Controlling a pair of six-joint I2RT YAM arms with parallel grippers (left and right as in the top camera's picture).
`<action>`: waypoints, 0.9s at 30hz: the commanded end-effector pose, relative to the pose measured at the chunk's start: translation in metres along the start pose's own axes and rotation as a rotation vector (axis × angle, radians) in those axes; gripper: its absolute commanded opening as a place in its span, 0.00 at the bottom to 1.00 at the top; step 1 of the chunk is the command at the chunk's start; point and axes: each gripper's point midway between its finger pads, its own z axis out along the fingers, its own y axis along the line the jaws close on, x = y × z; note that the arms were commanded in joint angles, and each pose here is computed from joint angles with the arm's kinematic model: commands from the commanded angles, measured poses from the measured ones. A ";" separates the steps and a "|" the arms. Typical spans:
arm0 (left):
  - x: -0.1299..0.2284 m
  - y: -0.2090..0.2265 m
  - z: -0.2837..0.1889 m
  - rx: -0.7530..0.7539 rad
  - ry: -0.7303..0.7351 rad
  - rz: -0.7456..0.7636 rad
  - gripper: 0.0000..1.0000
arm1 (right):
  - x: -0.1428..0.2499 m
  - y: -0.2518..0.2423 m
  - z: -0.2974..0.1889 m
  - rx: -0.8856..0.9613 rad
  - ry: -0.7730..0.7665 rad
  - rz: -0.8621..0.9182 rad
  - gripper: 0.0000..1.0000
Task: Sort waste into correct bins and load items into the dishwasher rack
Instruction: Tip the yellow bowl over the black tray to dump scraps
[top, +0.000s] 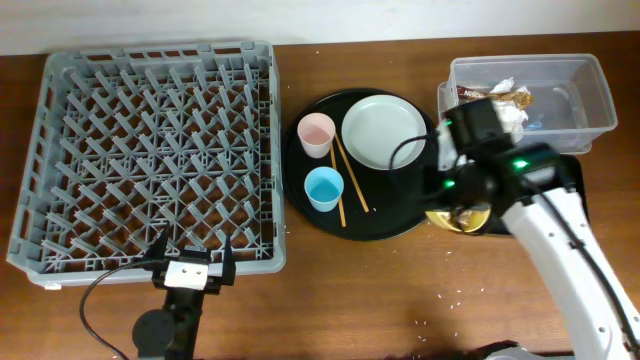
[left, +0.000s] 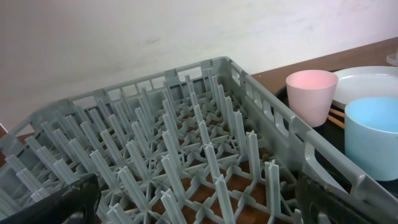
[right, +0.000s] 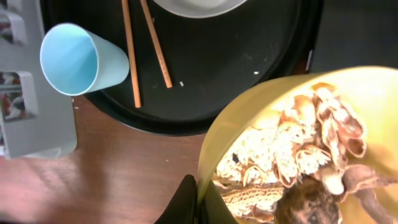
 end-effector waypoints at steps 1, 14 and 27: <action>0.003 0.001 0.000 -0.007 0.005 -0.010 1.00 | -0.009 -0.006 -0.014 -0.126 -0.037 -0.108 0.04; 0.002 0.001 0.000 -0.007 0.005 -0.010 1.00 | -0.011 -0.083 0.022 -0.530 -0.241 0.016 0.04; 0.002 0.001 0.000 -0.007 0.005 -0.010 1.00 | -0.031 -0.098 0.004 -0.933 -0.518 0.055 0.04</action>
